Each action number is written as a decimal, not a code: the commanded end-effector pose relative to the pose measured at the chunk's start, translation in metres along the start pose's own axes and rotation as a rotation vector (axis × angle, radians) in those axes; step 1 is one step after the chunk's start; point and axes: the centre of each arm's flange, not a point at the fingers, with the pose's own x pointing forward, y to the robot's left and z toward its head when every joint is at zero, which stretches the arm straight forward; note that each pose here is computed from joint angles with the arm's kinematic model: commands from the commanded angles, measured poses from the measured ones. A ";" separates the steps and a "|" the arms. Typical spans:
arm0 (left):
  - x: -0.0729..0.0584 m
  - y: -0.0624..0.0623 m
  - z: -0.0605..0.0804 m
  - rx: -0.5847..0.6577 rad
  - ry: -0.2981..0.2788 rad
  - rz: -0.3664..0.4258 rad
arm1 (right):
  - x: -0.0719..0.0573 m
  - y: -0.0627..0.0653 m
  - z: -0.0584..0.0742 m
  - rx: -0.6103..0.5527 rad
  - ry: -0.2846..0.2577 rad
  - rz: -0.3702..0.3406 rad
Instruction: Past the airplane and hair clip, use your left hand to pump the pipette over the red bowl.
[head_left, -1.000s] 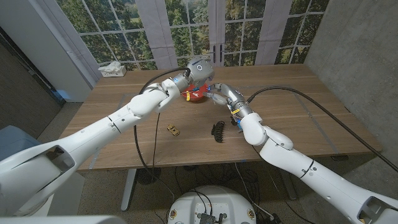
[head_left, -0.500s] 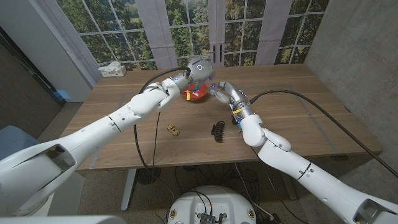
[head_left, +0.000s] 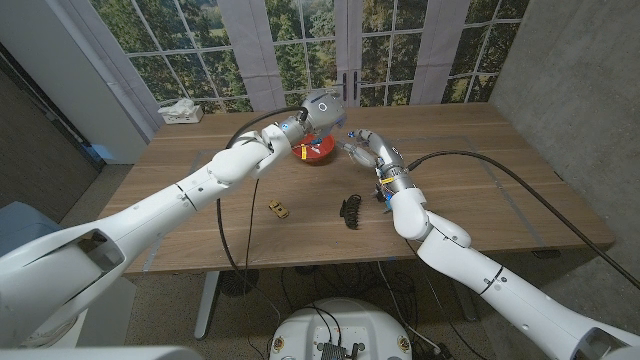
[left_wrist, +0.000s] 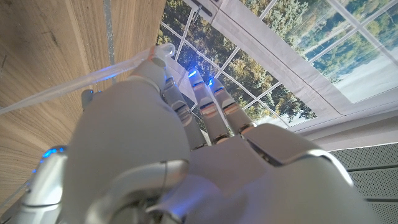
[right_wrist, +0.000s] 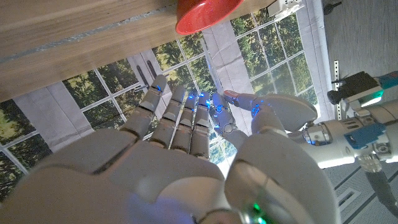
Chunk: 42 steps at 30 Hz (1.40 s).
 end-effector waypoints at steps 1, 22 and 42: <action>0.002 0.002 0.002 0.003 -0.002 0.004 | 0.002 0.001 -0.001 -0.019 0.041 0.024; 0.002 0.003 0.003 0.003 -0.008 0.008 | 0.010 0.008 0.003 -0.035 0.063 0.034; 0.005 -0.003 0.000 -0.007 -0.018 0.007 | 0.015 0.016 0.005 0.008 0.100 0.009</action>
